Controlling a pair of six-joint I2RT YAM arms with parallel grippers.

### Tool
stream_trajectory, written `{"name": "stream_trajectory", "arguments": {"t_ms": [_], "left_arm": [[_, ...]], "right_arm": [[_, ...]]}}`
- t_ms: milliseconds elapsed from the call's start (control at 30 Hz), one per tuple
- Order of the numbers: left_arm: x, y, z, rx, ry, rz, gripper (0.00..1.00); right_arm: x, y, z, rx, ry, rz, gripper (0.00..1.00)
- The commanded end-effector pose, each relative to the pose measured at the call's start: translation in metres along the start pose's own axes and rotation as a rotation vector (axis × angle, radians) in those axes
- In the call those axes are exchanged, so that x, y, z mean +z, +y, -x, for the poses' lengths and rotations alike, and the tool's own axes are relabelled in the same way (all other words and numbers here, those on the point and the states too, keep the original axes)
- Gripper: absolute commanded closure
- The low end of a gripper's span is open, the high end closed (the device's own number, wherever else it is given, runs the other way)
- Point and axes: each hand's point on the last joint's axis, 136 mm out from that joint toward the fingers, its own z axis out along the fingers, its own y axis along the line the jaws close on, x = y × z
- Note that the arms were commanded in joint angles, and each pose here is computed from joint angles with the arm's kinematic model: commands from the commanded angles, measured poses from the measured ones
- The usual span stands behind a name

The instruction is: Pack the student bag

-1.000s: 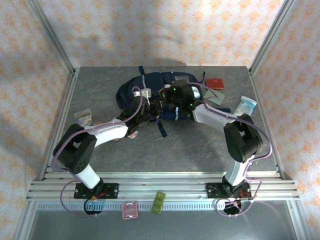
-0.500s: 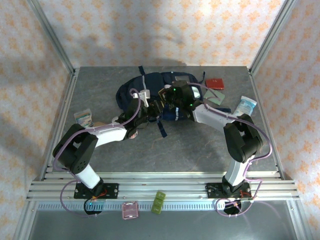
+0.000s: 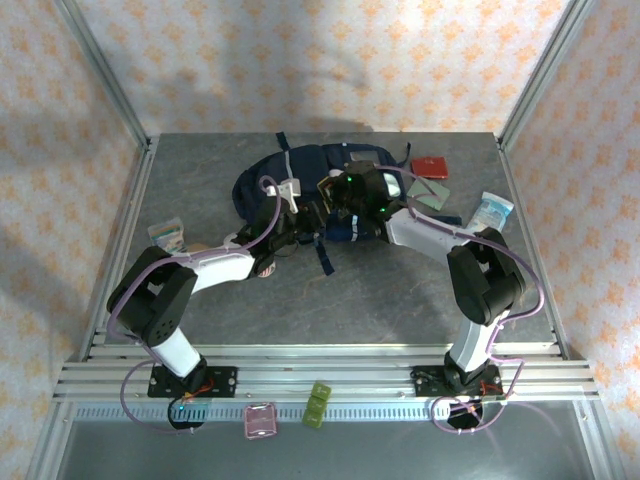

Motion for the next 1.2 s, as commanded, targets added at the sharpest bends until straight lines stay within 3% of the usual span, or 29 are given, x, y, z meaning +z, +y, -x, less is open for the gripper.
{"name": "stream_trajectory", "arguments": {"t_ms": [0, 233, 367, 467, 700, 933, 1167], "left_arm": [[-0.017, 0.021, 0.001, -0.034, -0.038, 0.092, 0.71], [-0.057, 0.061, 0.024, -0.045, -0.119, 0.176, 0.63], [-0.045, 0.039, 0.025, -0.016, -0.063, 0.097, 0.62], [-0.042, 0.03, 0.031, 0.001, -0.08, 0.077, 0.61], [-0.035, -0.01, 0.019, 0.041, -0.022, -0.074, 0.54], [-0.026, -0.024, 0.003, 0.059, 0.033, -0.144, 0.53], [-0.017, -0.008, 0.005, 0.07, 0.026, -0.042, 0.53]], "right_arm": [[-0.015, 0.061, -0.007, -0.057, 0.023, 0.201, 1.0], [-0.014, 0.063, -0.009, -0.067, 0.032, 0.203, 1.0], [-0.012, 0.072, -0.017, -0.085, 0.069, 0.244, 1.0], [-0.019, 0.089, -0.023, -0.107, 0.092, 0.32, 1.0], [-0.015, 0.087, -0.025, -0.135, 0.101, 0.29, 1.0], [-0.012, 0.089, -0.028, -0.137, 0.116, 0.296, 1.0], [-0.012, 0.089, -0.028, -0.141, 0.118, 0.294, 1.0]]}}
